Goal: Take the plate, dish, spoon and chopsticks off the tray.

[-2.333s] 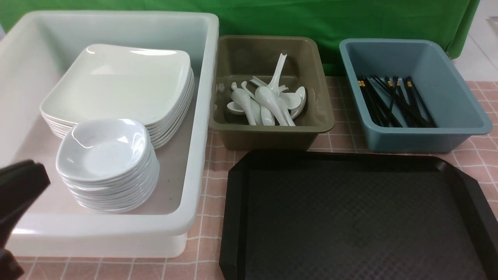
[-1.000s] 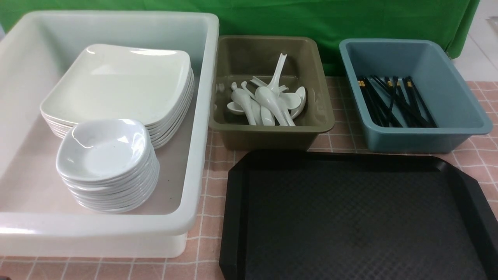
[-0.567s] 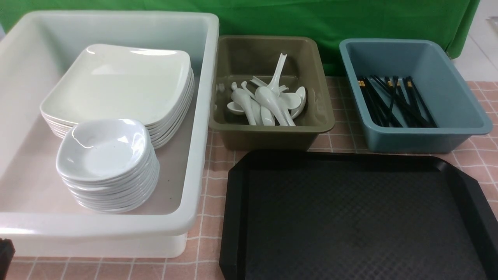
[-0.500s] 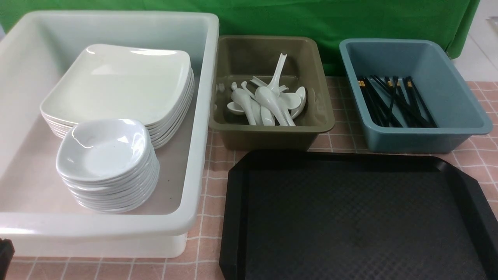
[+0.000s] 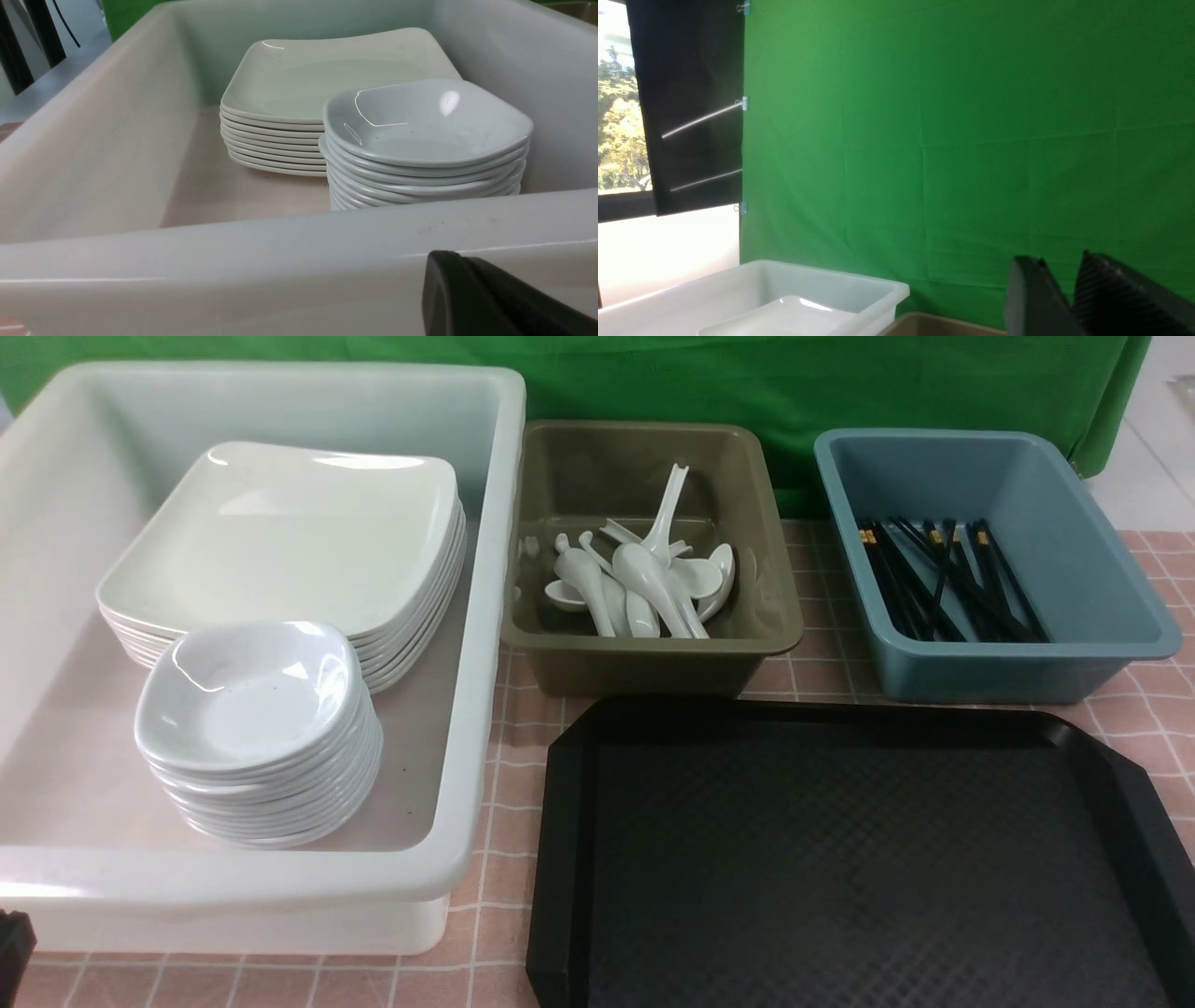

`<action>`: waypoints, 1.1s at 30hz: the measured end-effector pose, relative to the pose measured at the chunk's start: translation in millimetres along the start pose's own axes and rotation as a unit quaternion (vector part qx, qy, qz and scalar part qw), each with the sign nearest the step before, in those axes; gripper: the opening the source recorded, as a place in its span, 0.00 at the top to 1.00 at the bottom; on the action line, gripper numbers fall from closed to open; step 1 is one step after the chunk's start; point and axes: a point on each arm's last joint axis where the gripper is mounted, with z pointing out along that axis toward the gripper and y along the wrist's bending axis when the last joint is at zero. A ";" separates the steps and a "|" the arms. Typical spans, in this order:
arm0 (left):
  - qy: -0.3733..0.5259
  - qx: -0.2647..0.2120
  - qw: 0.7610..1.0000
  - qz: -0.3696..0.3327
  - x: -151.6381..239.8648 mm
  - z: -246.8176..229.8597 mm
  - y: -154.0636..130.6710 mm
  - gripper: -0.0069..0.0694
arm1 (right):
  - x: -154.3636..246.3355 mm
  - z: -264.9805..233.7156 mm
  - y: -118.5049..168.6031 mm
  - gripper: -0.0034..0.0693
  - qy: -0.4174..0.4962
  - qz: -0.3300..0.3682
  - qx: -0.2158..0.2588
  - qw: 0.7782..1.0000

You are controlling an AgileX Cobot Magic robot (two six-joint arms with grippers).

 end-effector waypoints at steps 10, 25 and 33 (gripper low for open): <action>0.000 0.000 1.000 0.000 0.1 0.0 0.0 0.90 | 2.3 2.1 3.6 0.63 0.012 0.022 -0.019 1.000; 0.000 0.000 1.000 0.000 0.1 0.0 0.0 0.90 | 57.0 8.4 3.7 0.62 0.148 0.000 0.022 0.989; 0.001 0.000 1.000 0.000 0.4 0.1 0.0 0.90 | 174.2 -26.1 -16.1 0.62 0.318 -0.006 0.199 0.927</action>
